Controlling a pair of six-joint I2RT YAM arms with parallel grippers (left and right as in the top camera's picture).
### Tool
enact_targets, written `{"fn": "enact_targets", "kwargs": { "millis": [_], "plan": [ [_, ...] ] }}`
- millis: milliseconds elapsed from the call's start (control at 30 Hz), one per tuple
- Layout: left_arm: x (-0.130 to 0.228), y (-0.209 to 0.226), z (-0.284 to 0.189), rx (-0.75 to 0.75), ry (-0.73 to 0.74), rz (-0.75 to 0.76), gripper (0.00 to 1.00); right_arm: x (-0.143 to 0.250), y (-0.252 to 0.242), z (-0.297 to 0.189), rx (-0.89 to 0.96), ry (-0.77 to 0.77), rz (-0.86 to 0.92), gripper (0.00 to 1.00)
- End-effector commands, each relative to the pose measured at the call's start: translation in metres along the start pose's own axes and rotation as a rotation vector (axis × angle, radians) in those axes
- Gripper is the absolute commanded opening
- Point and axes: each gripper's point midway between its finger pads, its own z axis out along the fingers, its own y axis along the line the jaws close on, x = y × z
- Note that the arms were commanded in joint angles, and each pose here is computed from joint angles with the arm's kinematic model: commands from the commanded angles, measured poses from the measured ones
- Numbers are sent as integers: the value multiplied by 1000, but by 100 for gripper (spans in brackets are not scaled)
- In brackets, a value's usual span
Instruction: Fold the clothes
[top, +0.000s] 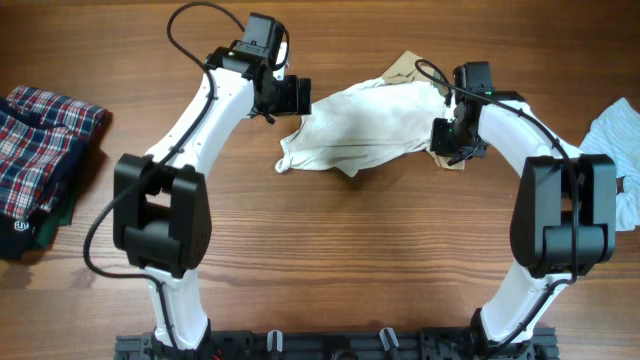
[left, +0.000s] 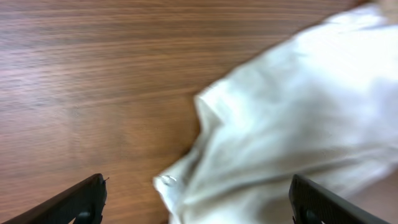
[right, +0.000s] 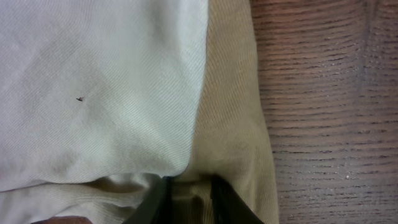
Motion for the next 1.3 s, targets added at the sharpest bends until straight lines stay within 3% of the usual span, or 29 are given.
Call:
{"fn": "enact_targets", "kwargs": {
  "millis": [0, 233, 367, 467, 533, 667, 900, 1033, 1133, 1267],
  "plan": [
    [10, -35, -14, 138, 46, 4, 91, 48, -28, 43, 80, 167, 39, 29],
    [68, -89, 0, 110, 179, 143, 88, 46, -19, 43, 31, 163, 38, 45],
    [77, -91, 6, 82, 184, 166, 88, 6, -3, 2, -50, 75, 22, 63],
    [82, -87, 13, 76, 198, 157, 88, -27, 12, -40, -135, -61, 15, 81],
    [91, -82, 18, 63, 226, 148, 88, -30, 13, -42, -142, -76, -11, 85],
    [113, -68, 39, 28, 297, 111, 85, -34, 28, -45, -228, -101, -79, 88],
    [107, -47, 67, -88, 262, 80, 79, -38, 29, -45, -229, -118, -96, 88],
    [89, -44, 73, -118, 180, 97, 79, -43, 30, -37, -231, -162, -124, 90],
    [63, -48, 76, -77, 90, 140, 73, -45, 31, -33, -233, -179, -146, 91],
    [52, -29, 82, -86, 76, 98, 67, -42, 34, -24, -253, -191, -156, 92]
  ]
}}
